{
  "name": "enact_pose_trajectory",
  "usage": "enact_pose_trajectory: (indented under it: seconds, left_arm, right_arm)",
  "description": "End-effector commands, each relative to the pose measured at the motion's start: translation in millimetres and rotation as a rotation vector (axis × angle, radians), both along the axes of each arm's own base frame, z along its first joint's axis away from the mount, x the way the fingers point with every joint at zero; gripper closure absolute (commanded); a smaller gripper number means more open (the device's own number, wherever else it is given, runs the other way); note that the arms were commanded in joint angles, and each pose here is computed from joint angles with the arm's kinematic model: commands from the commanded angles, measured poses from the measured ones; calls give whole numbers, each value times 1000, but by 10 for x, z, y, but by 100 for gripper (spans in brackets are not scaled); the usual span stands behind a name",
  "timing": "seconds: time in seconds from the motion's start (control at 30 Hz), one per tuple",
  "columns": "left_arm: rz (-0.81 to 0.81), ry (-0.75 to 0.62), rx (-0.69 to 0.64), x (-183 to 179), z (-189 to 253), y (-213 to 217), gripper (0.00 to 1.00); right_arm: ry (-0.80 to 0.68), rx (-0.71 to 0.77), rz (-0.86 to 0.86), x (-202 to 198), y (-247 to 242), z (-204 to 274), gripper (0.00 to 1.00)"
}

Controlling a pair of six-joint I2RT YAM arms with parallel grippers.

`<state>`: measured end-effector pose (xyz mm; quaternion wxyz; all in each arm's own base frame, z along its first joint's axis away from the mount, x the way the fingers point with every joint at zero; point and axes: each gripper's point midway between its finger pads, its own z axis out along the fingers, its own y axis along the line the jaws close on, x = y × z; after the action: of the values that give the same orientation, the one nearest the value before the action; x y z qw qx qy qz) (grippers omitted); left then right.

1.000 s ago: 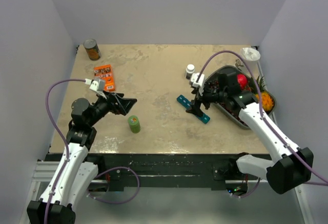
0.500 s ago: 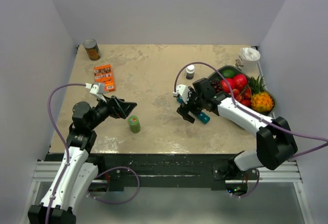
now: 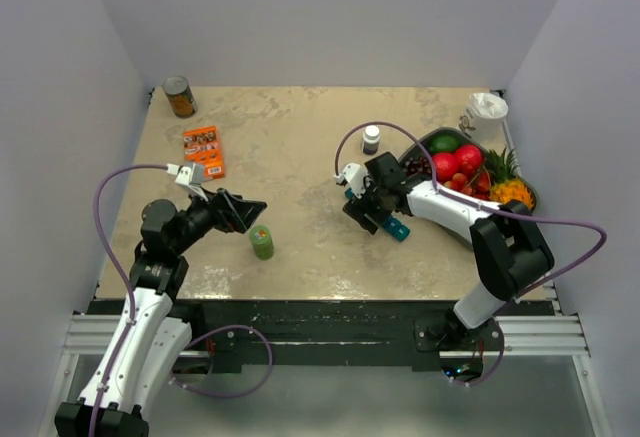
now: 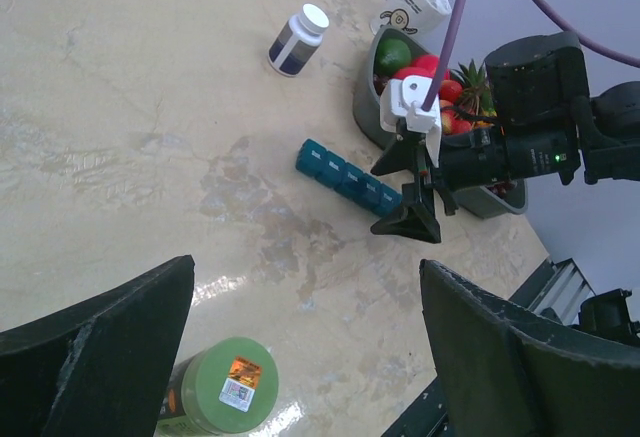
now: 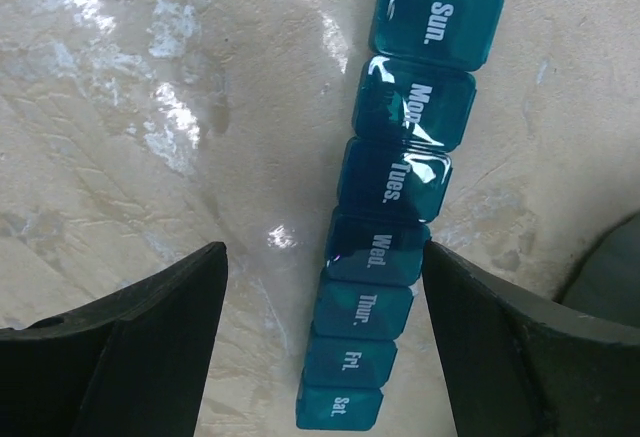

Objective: Sort the pills into containers

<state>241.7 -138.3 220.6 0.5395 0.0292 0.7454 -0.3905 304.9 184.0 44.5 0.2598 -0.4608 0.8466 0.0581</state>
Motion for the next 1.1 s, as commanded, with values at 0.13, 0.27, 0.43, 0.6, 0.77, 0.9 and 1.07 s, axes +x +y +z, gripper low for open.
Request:
enact_pose_trajectory:
  seconds: [0.13,0.27,0.43,0.6,0.77,0.9,1.07]
  left_arm:
    - [0,-19,18,-8,-15,6,2]
    - [-13,-19,23,-24,-36,-7,2]
    - [-32,-19,24,-42,-45,-29,2]
    - [-42,-22,25,-55,-37,-39,2]
    - [-45,-27,27,-66,-37,-41,2]
    - [-50,-25,27,-68,-44,-47,2]
    - [-56,-23,27,-71,-55,-55,2]
  right_arm:
    - [-24,26,-74,261,-10,97,22]
    - [6,36,-86,290,-33,41,25]
    - [24,64,-72,333,35,48,26]
    - [60,74,-59,415,136,3,28]
    - [79,71,-60,469,183,-36,31]
    - [85,57,-69,473,157,-85,34]
    - [79,52,-73,463,141,-77,36]
